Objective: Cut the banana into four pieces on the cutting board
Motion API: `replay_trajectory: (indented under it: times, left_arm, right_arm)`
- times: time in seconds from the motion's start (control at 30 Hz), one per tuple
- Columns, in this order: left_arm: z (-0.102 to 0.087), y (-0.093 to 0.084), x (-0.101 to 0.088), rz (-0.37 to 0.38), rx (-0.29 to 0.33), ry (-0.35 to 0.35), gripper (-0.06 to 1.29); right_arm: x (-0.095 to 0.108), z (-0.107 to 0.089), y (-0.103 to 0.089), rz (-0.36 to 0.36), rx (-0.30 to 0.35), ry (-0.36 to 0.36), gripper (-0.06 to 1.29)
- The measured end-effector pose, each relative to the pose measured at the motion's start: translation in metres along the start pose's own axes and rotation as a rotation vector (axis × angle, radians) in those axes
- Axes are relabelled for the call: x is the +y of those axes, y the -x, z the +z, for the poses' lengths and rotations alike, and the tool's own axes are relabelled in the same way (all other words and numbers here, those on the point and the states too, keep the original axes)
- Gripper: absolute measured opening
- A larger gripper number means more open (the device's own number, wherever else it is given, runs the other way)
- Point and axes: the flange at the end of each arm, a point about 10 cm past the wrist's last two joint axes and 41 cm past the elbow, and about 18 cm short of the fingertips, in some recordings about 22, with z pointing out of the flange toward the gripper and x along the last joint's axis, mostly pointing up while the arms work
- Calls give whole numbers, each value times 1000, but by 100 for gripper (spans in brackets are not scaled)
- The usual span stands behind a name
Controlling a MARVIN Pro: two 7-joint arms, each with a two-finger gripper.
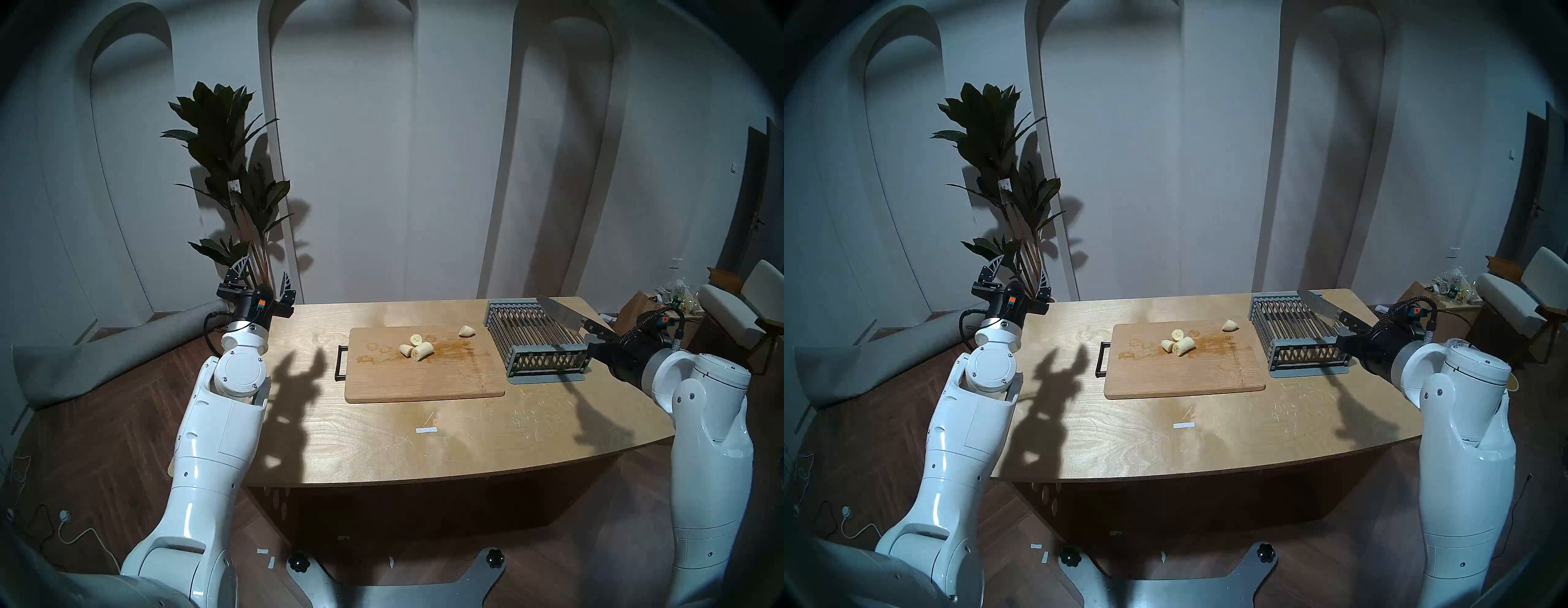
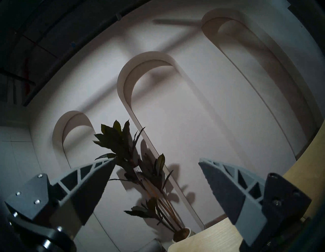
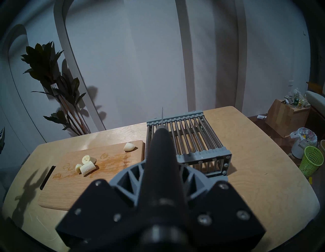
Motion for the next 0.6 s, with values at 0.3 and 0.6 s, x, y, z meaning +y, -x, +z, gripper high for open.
replay_trajectory:
  times: [0.3,0.6]
  left_arm:
    - [1,-1,-2,-68,-164,5,124]
    - [1,-1,1,-114,-226,20,124]
  right_arm:
    - [2,-3,-1,-16,13,34,30]
    - [3,-5,0,-6,15,46,30]
